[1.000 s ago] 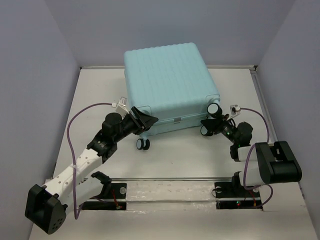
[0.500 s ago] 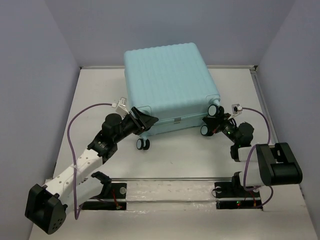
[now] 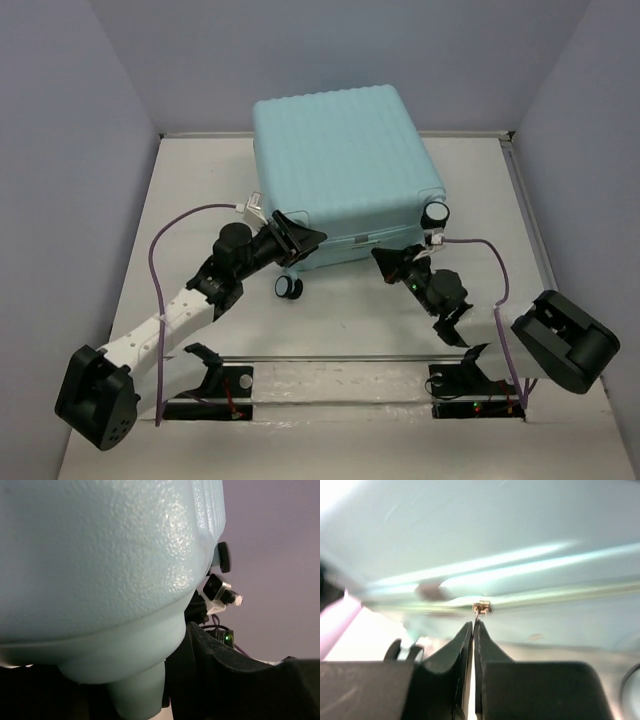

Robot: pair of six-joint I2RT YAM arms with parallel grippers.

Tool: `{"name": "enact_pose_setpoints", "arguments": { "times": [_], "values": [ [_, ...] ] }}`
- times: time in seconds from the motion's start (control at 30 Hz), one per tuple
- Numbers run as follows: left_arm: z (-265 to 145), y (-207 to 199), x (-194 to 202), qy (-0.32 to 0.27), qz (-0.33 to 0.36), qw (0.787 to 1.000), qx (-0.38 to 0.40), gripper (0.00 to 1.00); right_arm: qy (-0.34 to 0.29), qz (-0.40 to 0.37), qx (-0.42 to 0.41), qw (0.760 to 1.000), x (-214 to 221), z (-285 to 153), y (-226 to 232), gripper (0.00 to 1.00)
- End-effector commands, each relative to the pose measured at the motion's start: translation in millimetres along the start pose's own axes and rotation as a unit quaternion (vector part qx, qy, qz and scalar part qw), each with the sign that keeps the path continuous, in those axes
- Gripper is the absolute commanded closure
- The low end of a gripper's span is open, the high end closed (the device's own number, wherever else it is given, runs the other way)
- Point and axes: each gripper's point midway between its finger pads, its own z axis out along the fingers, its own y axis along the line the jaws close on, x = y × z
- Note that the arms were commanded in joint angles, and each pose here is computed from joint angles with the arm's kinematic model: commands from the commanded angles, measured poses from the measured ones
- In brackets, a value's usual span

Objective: Pack the luggage

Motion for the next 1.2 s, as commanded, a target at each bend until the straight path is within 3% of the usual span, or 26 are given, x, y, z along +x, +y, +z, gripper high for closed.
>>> {"name": "enact_pose_setpoints", "arguments": {
  "times": [0.0, 0.07, 0.13, 0.37, 0.57, 0.6, 0.7, 0.8, 0.93, 0.97, 1.07, 1.1, 1.13, 1.17],
  "values": [
    [-13.6, -149.4, -17.0, -0.029, 0.11, 0.96, 0.256, 0.94, -0.066, -0.043, -0.065, 0.995, -16.4, 6.7, 79.6, 0.93],
    [-12.9, -160.0, -14.8, -0.021, 0.104, 0.956, 0.274, 0.94, -0.041, -0.06, -0.082, 0.994, -0.5, 17.2, 99.7, 0.93],
    [-10.0, -170.5, -16.2, -0.014, 0.095, 0.953, 0.286, 0.94, -0.034, -0.05, -0.142, 0.988, 9.0, 23.7, 148.3, 0.93],
    [-19.5, -214.6, -30.4, -0.024, 0.097, 0.942, 0.321, 0.94, 0.065, -0.011, -0.246, 0.967, 111.8, 28.6, 234.6, 0.93],
    [-45.7, -255.2, -43.8, -0.042, 0.036, 0.917, 0.394, 0.94, -0.001, 0.08, -0.308, 0.948, 91.0, 45.0, 289.3, 0.93],
    [-48.6, -253.6, -44.3, -0.047, 0.025, 0.917, 0.396, 0.94, -0.032, 0.107, -0.326, 0.939, 70.5, 54.6, 311.8, 0.93],
    [-61.7, -253.0, -47.6, -0.069, -0.021, 0.906, 0.417, 0.94, -0.069, 0.161, -0.325, 0.929, 64.8, 80.4, 329.3, 0.93],
    [-68.7, -247.0, -32.2, -0.076, -0.057, 0.902, 0.421, 0.94, -0.142, 0.244, -0.266, 0.922, 35.8, 123.3, 331.7, 0.93],
    [-74.2, -232.8, -26.2, -0.09, -0.082, 0.901, 0.417, 0.94, -0.162, 0.295, -0.225, 0.915, 32.7, 126.7, 310.1, 0.92],
    [-76.3, -226.3, -24.2, -0.09, -0.084, 0.902, 0.413, 0.94, -0.164, 0.292, -0.217, 0.917, 27.4, 122.3, 305.4, 0.89],
    [-79.9, -216.4, -26.1, -0.106, -0.077, 0.908, 0.397, 0.94, -0.145, 0.26, -0.182, 0.937, 39.6, 102.5, 284.0, 0.59],
    [-80.9, -208.3, -27.9, -0.116, -0.072, 0.915, 0.379, 0.94, -0.126, 0.236, -0.164, 0.95, 48.9, 88.7, 263.0, 0.38],
    [-74.7, -195.4, -30.8, -0.129, -0.063, 0.925, 0.352, 0.94, -0.092, 0.192, -0.151, 0.965, 71.2, 71.3, 241.8, 0.3],
    [-75.6, -190.0, -30.1, -0.132, -0.058, 0.928, 0.344, 0.94, -0.095, 0.198, -0.16, 0.962, 62.8, 67.2, 250.3, 0.24]
  ]
}}
